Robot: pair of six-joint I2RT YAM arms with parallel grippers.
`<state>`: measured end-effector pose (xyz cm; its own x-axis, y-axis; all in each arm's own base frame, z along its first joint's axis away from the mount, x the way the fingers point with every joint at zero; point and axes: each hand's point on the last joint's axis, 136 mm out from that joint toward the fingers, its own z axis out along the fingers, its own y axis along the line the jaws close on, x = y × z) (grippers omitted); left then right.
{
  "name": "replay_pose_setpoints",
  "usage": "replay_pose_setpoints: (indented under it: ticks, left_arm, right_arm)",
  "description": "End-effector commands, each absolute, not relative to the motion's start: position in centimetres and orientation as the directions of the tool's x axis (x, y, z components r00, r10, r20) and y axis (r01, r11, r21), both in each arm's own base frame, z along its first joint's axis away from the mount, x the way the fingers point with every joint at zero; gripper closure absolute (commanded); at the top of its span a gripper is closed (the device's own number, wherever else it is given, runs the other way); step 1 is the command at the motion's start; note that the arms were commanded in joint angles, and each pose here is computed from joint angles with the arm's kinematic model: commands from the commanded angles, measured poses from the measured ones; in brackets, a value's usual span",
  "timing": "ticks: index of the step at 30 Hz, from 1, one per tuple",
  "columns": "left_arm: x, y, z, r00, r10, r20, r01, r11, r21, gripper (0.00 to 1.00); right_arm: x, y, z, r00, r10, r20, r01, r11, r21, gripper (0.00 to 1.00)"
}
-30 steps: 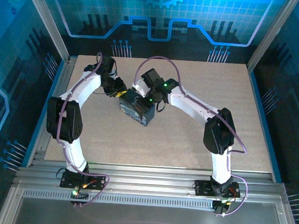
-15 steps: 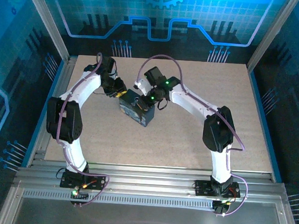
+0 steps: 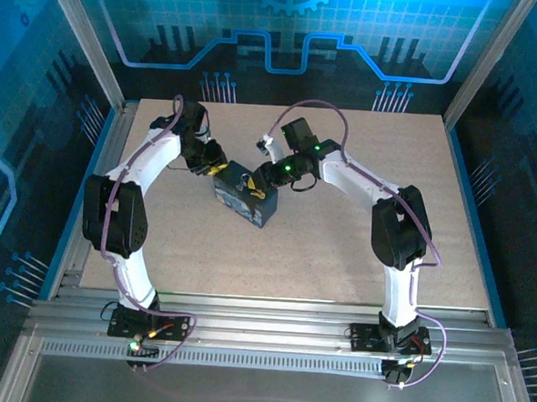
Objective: Unlock a padlock with a key
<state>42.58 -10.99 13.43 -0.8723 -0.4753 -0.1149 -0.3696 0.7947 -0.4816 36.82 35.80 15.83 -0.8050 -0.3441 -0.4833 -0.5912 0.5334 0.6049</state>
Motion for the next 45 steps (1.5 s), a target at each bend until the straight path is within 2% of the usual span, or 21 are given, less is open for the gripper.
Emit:
replay_pose_setpoints:
  ticks: [1,6,15,22,26,29,34,39,45]
  left_arm:
    - [40.1,-10.9,12.8,-0.885,-0.464,-0.044,-0.398,0.801,-0.447,0.77]
    - [40.0,-11.4,12.7,-0.891,-0.451,-0.038,-0.389,0.805,-0.448,0.77]
    - [39.9,-11.1,13.3,-0.888,-0.457,-0.051,-0.39,0.808,-0.44,0.77]
    - [40.5,-10.9,15.6,-0.885,-0.456,-0.092,-0.371,0.811,-0.453,0.67]
    - [40.7,-10.8,16.8,-0.881,-0.46,-0.11,-0.362,0.807,-0.467,0.61]
    - [40.7,-10.9,17.4,-0.883,-0.457,-0.108,-0.357,0.803,-0.478,0.57]
    - [40.4,-10.5,17.9,-0.88,-0.463,-0.106,-0.364,0.802,-0.474,0.56]
    - [39.9,-9.8,18.7,-0.871,-0.473,-0.132,-0.366,0.805,-0.467,0.55]
    - [39.5,-9.6,19.4,-0.87,-0.473,-0.142,-0.362,0.806,-0.469,0.55]
  right_arm:
    - [36.7,36.6,19.9,-0.814,-0.27,-0.515,-0.58,0.436,0.688,0.78]
    - [37.2,37.1,19.8,-0.832,-0.241,-0.5,-0.554,0.422,0.718,0.78]
    - [38.2,36.7,19.3,-0.842,-0.202,-0.5,-0.532,0.46,0.71,0.78]
    - [40.3,33.1,21.9,-0.839,-0.051,-0.542,-0.491,0.499,0.714,0.78]
    - [41.3,29.5,21.3,-0.849,0.014,-0.528,-0.434,0.55,0.714,0.77]
    - [41.7,26.2,19.6,-0.858,0.061,-0.51,-0.381,0.59,0.712,0.76]
    - [41.6,21.0,13.4,-0.903,0.098,-0.418,-0.252,0.668,0.701,0.75]
    - [40.5,16.7,7.5,-0.931,0.104,-0.351,-0.137,0.789,0.598,0.76]
    - [39.4,14.8,5.0,-0.944,0.078,-0.321,-0.104,0.853,0.512,0.57]
